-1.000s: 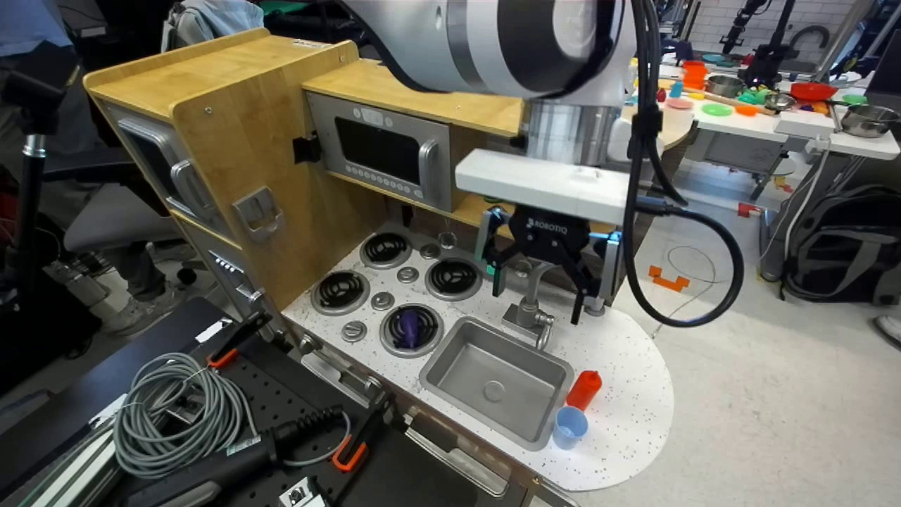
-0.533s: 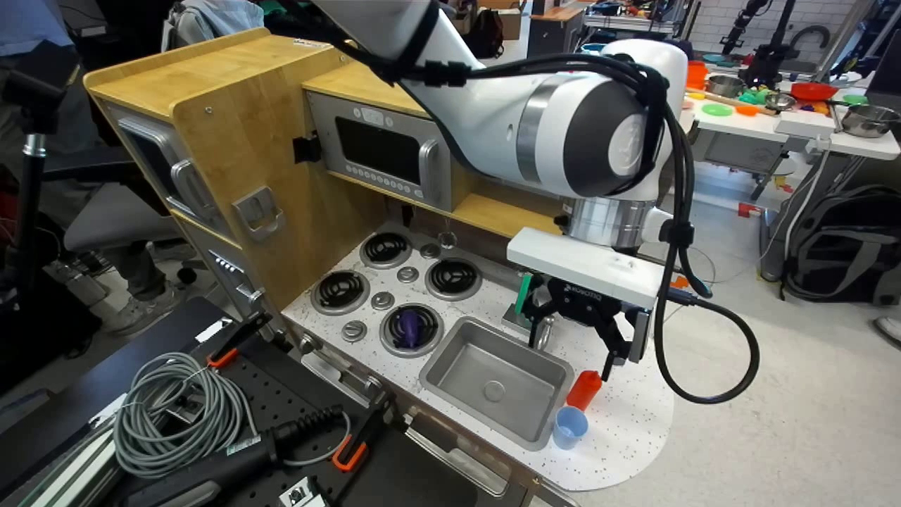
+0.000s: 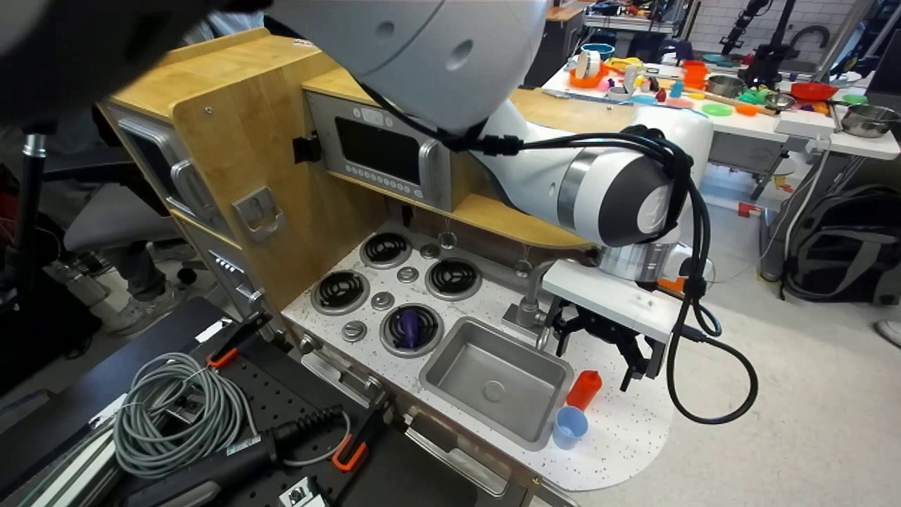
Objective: Put the red sauce bottle in the sink
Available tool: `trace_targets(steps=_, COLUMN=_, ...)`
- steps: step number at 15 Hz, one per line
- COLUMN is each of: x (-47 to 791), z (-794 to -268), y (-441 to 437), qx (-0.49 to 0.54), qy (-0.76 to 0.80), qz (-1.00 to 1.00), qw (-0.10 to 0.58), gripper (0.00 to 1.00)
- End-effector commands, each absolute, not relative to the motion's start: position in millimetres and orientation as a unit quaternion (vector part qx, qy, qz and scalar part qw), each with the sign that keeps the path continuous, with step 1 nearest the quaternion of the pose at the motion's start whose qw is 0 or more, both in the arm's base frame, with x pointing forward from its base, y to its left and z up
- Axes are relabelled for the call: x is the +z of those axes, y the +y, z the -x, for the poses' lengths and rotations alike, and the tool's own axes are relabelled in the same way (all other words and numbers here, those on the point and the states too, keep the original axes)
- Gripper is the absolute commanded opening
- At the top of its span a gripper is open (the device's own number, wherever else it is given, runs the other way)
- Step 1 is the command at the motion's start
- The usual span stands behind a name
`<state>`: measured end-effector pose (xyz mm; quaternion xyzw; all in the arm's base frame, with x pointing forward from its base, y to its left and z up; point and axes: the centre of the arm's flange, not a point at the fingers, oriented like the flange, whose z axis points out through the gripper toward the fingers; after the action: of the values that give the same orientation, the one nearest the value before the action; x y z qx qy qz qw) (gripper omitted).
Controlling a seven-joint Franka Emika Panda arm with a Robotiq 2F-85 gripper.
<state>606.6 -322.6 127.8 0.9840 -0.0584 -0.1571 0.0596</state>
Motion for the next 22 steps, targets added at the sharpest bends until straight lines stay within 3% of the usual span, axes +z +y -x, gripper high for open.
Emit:
trace_targets(steps=1, x=98, z=-636, y=-341, qx=-0.133, qy=-0.07, qz=-0.988, qw=0.035, gripper=1.0)
trace_targets(steps=17, x=33, z=-658, y=-342, qx=-0.148, qy=-0.062, qz=-0.986, qw=0.035, gripper=1.0)
trace_targets(steps=18, x=32, z=-659, y=-342, qx=-0.149, qy=-0.061, qz=-0.986, qw=0.036, gripper=0.96)
trace_targets(steps=19, x=31, z=-660, y=-342, qx=-0.149, qy=-0.061, qz=-0.986, qw=0.036, gripper=0.72)
trace_targets(steps=21, x=32, z=-662, y=-341, qx=-0.151, qy=-0.061, qz=-0.986, qw=0.035, gripper=0.67)
trace_targets(steps=22, x=33, z=-662, y=-341, qx=-0.151, qy=-0.061, qz=-0.986, qw=0.035, gripper=0.58)
